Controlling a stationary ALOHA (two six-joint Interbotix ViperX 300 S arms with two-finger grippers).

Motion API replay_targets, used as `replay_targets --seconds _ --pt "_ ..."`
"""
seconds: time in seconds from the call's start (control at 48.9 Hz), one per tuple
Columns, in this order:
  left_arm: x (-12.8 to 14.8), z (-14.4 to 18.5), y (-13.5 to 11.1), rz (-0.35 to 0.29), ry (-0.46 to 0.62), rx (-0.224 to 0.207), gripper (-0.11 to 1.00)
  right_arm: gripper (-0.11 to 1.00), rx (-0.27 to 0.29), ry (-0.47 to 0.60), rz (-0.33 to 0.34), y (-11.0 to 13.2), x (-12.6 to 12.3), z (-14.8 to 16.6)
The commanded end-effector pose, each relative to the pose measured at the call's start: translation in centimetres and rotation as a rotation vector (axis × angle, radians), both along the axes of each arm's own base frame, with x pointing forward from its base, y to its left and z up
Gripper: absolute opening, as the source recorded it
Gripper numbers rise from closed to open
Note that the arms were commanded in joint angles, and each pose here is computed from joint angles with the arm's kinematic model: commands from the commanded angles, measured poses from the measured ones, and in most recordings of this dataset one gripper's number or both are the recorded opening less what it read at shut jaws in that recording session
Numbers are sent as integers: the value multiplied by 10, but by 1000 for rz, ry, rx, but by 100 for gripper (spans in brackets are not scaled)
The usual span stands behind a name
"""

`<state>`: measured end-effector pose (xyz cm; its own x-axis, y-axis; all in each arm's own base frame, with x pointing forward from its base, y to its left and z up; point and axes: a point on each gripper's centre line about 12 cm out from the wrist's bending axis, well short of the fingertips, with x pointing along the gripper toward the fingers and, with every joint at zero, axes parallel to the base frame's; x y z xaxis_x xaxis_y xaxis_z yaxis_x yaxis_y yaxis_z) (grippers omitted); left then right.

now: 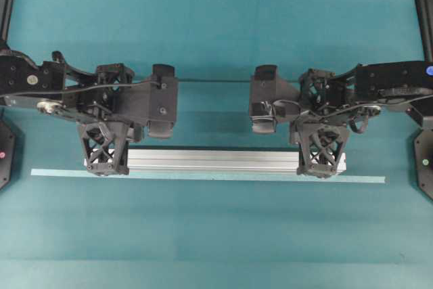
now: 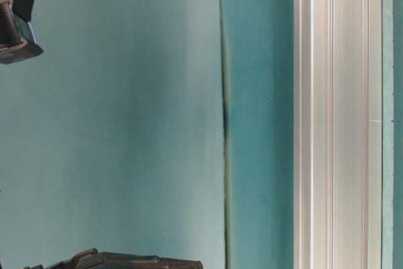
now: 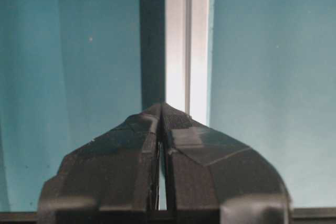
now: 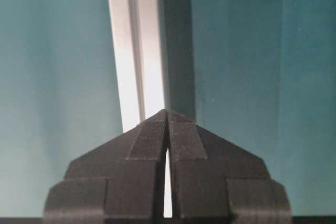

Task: Lift the metal rail with both hands.
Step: 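Open both grippers and lower them around the rail ends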

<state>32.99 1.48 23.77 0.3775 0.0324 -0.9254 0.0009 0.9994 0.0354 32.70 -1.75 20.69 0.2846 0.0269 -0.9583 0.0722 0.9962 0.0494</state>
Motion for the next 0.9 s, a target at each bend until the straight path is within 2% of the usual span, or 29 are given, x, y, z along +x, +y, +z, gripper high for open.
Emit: replay_targets --seconds 0.0,0.123,0.246,0.327,0.389,0.471,0.532,0.593,0.88 --pt "2 6 0 -3 -29 4 1 0 -9 -20 13 -1 3 0" --pt "2 5 0 -4 -27 4 10 2 -9 -23 18 0 4 -1" --pt "-1 0 -1 -5 -9 5 36 12 -10 -39 23 1 6 -1" --pt "-2 -2 -3 -14 -14 5 62 30 -7 -43 19 2 6 -2" --pt "-1 -1 -3 -12 -27 4 80 47 -6 -36 18 2 5 -5" --pt "1 -2 -3 -13 -44 5 95 72 -9 -31 28 4 4 -9" --pt "2 -5 -3 -17 -47 7 94 86 -18 -35 44 6 4 -11" --pt "1 -10 -3 -17 -38 6 93 94 -21 -49 46 7 4 -14" --pt "-2 -37 -2 -14 -9 4 94 96 -20 -36 39 8 -1 -30"
